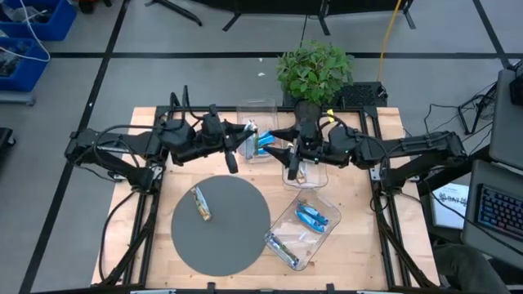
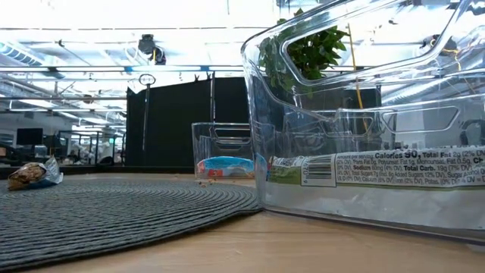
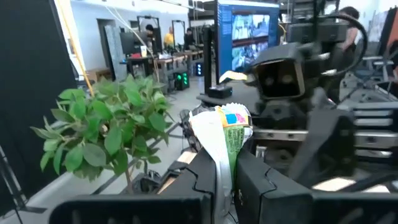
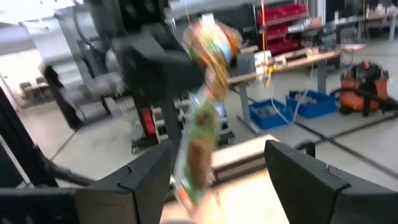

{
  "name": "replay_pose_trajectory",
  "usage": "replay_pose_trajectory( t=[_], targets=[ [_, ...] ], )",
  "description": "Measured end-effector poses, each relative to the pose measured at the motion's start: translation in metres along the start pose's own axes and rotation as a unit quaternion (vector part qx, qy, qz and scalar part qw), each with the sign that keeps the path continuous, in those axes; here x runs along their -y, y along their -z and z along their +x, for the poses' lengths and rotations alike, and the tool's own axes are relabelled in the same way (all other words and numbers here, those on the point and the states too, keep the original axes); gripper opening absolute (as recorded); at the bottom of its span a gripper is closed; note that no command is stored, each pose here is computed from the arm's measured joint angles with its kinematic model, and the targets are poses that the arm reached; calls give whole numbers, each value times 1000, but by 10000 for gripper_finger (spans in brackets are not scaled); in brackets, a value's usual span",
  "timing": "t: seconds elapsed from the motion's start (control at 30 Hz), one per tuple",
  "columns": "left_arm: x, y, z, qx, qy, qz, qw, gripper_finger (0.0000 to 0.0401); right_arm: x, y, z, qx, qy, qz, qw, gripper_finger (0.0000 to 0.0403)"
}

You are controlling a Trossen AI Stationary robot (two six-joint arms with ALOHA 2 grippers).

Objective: Pick and place Granola Bars by type
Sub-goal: Put the yellow granola bar into the middle transparent bin

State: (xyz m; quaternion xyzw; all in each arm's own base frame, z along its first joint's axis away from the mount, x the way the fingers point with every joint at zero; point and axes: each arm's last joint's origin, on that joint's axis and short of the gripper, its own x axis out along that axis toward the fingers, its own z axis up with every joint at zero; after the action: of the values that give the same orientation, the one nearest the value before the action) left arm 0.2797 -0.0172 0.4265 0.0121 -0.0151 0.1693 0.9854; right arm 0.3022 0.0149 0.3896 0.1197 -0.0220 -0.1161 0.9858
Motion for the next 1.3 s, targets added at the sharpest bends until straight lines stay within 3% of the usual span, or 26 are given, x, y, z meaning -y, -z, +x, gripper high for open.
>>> replay_pose_trajectory(
  t=[0.17,0.57,0.87,1.03,1.3],
  targets=[
    [-5,-1,2,4,-7,-2,1000,29,-6,-10,9,4,-2,-6,1000,247],
    [-6,-4,3,22,-3,-13,1000,28,-12,10,39,-25,-11,-12,1000,247],
    [-6,-5,3,23,-2,-16,1000,28,-13,10,45,-25,-11,-12,1000,238],
    [-6,-5,3,25,-1,-20,999,27,-10,9,46,-30,-30,-12,999,176],
    [-6,-5,2,25,2,-33,999,27,-10,8,46,-32,-56,-10,998,20]
  ],
)
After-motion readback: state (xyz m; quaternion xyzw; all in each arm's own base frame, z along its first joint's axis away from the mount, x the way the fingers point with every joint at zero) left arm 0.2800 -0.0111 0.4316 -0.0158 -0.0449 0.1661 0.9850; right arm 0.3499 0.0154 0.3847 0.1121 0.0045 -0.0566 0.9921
